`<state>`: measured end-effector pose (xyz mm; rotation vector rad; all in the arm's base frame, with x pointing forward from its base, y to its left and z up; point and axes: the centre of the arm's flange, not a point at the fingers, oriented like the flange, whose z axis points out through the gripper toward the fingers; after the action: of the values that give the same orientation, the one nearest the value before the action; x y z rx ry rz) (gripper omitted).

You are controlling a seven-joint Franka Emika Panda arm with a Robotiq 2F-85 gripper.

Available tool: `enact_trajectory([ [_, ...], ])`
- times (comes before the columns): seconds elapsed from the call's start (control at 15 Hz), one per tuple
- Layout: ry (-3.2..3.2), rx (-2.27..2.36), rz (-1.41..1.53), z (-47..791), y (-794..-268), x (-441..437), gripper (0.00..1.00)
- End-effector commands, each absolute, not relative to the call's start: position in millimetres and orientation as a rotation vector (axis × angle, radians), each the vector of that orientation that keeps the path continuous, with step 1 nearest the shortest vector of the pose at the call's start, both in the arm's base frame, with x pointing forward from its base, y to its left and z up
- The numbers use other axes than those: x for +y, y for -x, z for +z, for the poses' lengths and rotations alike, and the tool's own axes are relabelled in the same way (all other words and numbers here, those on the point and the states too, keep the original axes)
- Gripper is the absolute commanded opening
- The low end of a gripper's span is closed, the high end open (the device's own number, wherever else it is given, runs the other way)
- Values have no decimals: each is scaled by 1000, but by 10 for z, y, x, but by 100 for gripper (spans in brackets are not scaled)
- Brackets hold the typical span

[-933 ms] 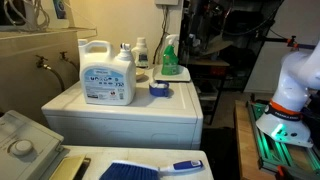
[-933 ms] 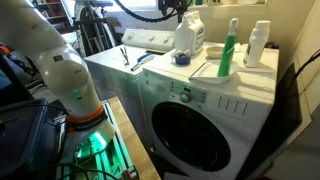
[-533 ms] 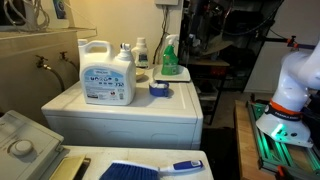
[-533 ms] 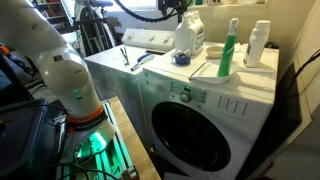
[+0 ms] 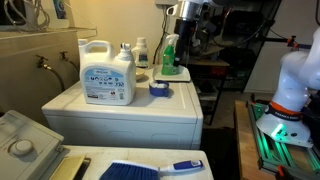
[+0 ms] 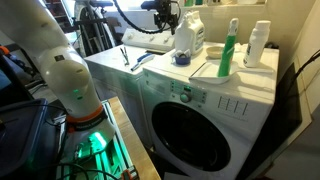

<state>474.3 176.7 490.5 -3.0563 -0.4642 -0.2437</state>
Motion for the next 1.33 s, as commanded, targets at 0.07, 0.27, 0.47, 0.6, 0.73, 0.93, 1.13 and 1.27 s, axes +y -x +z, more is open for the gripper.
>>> enact_trajectory([
  [0.07, 3098, -346, -100, 4105, -4982, 1735, 100],
  [0.27, 3077, -354, -64, 4124, -4957, 1745, 100],
  [0.47, 3074, -364, -78, 4160, -4971, 1780, 100],
  [0.6, 3124, -383, -142, 4062, -5054, 1856, 100],
  [0.73, 3151, -397, -186, 3972, -5128, 1888, 100],
  [0.93, 3171, -380, -299, 3870, -5252, 1934, 100],
  [1.13, 3191, -338, -366, 3797, -5397, 1929, 88],
  [1.27, 3223, -304, -374, 3737, -5494, 1868, 81],
])
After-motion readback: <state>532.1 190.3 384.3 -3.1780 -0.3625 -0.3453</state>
